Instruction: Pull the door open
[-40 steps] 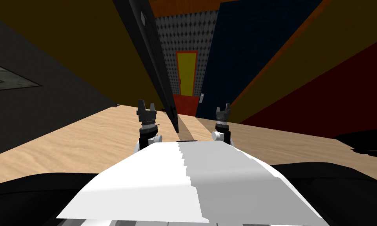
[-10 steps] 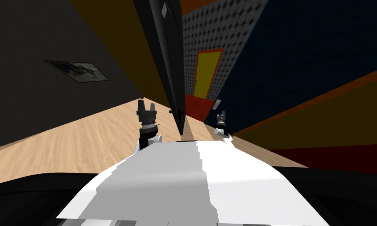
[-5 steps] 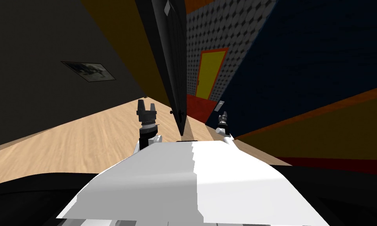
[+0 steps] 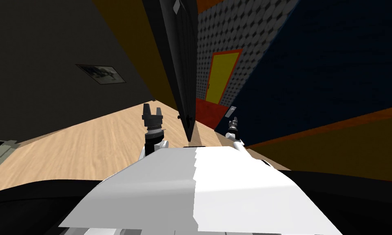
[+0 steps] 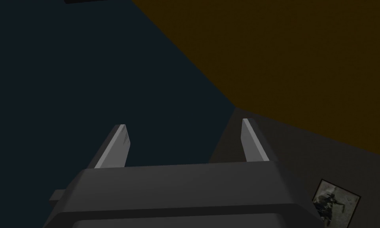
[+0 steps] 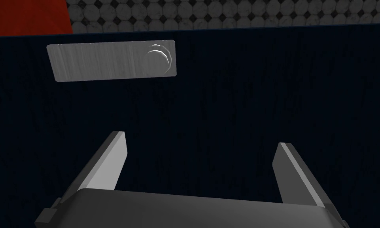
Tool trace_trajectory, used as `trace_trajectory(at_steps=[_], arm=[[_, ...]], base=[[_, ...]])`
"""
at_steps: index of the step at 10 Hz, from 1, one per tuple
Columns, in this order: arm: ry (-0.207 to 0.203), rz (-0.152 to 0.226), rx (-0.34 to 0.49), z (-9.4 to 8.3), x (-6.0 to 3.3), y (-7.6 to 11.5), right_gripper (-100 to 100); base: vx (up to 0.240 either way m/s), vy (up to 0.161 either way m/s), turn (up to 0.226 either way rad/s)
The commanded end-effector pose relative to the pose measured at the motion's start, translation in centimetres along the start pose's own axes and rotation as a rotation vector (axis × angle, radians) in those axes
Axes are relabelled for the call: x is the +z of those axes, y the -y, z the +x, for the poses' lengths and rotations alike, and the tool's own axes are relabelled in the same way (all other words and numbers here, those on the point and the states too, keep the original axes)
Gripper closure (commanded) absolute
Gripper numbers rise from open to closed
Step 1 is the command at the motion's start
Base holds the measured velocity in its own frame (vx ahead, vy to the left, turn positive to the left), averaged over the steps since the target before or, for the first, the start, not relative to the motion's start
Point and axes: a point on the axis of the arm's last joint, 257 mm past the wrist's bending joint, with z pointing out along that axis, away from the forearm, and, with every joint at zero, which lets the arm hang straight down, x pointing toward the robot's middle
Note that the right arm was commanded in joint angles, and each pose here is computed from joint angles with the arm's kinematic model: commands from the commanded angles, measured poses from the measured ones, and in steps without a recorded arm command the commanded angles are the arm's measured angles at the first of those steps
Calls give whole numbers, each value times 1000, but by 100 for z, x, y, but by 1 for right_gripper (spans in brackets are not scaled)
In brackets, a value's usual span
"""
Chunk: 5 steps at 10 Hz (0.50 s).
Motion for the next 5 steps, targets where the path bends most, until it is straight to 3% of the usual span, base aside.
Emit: trace_trajectory(at_steps=[1, 4, 5], arm=[[28, 13, -8, -145, 56, 41, -100], [58, 36, -20, -298, 71, 129, -100], [79, 38, -23, -393, 120, 121, -100]], base=[[36, -27, 125], [41, -27, 71], [40, -26, 95]])
